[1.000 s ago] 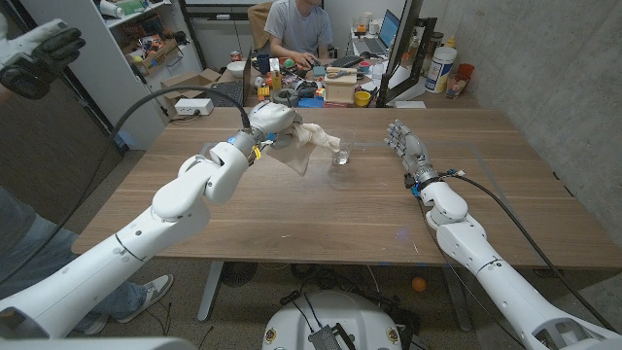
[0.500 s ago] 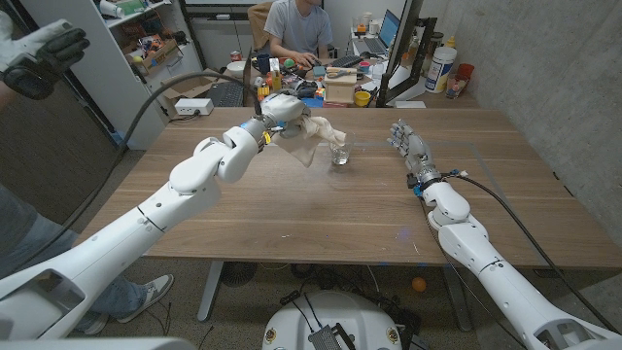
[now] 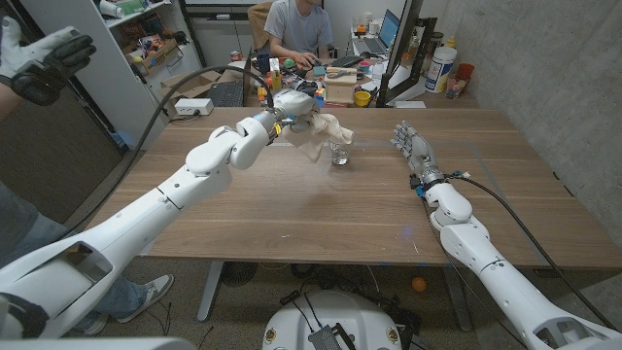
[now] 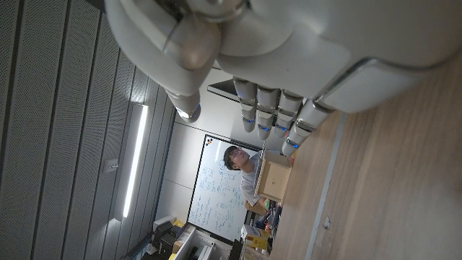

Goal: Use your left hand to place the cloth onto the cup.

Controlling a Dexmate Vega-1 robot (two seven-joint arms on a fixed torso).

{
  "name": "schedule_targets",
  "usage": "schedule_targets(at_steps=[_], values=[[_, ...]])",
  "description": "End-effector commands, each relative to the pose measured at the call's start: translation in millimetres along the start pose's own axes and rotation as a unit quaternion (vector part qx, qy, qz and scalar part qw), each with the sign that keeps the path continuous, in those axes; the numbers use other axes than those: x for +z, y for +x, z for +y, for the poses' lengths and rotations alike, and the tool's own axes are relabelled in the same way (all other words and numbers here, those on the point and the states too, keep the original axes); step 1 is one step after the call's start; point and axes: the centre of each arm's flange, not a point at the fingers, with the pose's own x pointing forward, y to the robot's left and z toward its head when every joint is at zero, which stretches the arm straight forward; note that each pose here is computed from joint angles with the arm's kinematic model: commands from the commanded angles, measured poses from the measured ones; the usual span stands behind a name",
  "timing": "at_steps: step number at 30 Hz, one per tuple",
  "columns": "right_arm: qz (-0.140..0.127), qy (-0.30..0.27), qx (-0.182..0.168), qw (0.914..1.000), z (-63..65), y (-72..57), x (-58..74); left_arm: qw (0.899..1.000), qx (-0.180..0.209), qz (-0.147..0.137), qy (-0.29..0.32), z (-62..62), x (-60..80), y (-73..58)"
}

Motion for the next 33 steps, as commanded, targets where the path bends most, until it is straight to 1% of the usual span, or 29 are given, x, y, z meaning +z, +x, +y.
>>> schedule_targets(at_steps=[1,8,19,25,27,30,32,33], values=[[0.003,0.004,-0.007,1.0000,-8.0,-2.4,-7.9,0.999,-0.004,-0.032,0.010,0.3,9.3,28.7],[0.008,0.006,-0.011,0.9999,-11.3,-5.4,-12.8,0.999,-0.005,-0.040,0.005,-0.3,11.2,38.2],[0.018,0.007,-0.017,0.9997,-16.2,-9.8,-20.8,0.999,-0.007,-0.043,-0.013,1.0,3.9,52.4],[0.024,0.008,-0.021,0.9995,-19.2,-12.8,-25.5,0.999,-0.011,-0.049,-0.020,-1.4,3.8,58.4],[0.023,0.007,-0.021,0.9995,-21.0,-13.0,-24.9,0.998,-0.011,-0.053,-0.023,-3.0,4.3,59.3],[0.017,0.005,-0.022,0.9996,-22.1,-12.5,-20.4,0.998,-0.012,-0.055,-0.019,-4.3,4.7,61.9],[0.011,0.005,-0.022,0.9997,-21.9,-11.9,-17.1,0.998,-0.013,-0.054,-0.020,-4.7,3.7,65.2],[0.006,0.006,-0.021,0.9997,-21.6,-10.8,-14.8,0.998,-0.014,-0.055,-0.022,-5.0,3.2,68.9]])
